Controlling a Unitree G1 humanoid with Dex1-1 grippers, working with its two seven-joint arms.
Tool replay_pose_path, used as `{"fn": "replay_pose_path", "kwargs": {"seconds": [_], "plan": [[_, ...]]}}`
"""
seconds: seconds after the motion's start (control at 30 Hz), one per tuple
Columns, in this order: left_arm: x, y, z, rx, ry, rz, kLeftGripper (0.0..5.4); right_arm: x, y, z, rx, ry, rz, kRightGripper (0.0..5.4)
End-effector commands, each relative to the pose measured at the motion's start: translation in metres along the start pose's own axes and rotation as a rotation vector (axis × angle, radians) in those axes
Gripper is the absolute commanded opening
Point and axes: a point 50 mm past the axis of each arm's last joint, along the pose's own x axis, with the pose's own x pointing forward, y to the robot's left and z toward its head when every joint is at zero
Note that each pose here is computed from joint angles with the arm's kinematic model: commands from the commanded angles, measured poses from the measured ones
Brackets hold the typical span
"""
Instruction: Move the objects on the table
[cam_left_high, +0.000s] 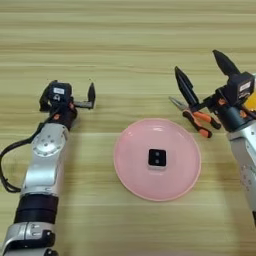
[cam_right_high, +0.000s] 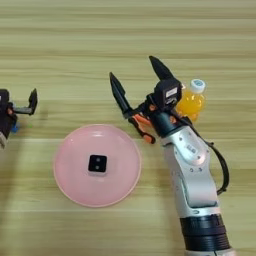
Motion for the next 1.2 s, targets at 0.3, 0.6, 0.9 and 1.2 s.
{"fn": "replay_pose_path", "kwargs": {"seconds": [0.3,0.6,0.9,1.2], "plan": [[0.005,0.004,-0.009,0.011,0.096,0.067,5.38,0.003,-0.002,0.007,-0.007,-0.021,0.008,5.40],[0.007,0.008,-0.013,0.021,0.123,0.156,5.38,0.001,-0.002,0.007,-0.007,-0.019,0.007,5.40],[0.016,0.009,-0.015,-0.016,0.188,0.221,5.38,-0.001,-0.004,0.007,-0.008,-0.017,0.005,5.40],[0.021,0.007,-0.022,-0.088,0.264,0.250,5.38,-0.002,-0.005,0.007,-0.007,-0.015,0.004,5.40]]}}
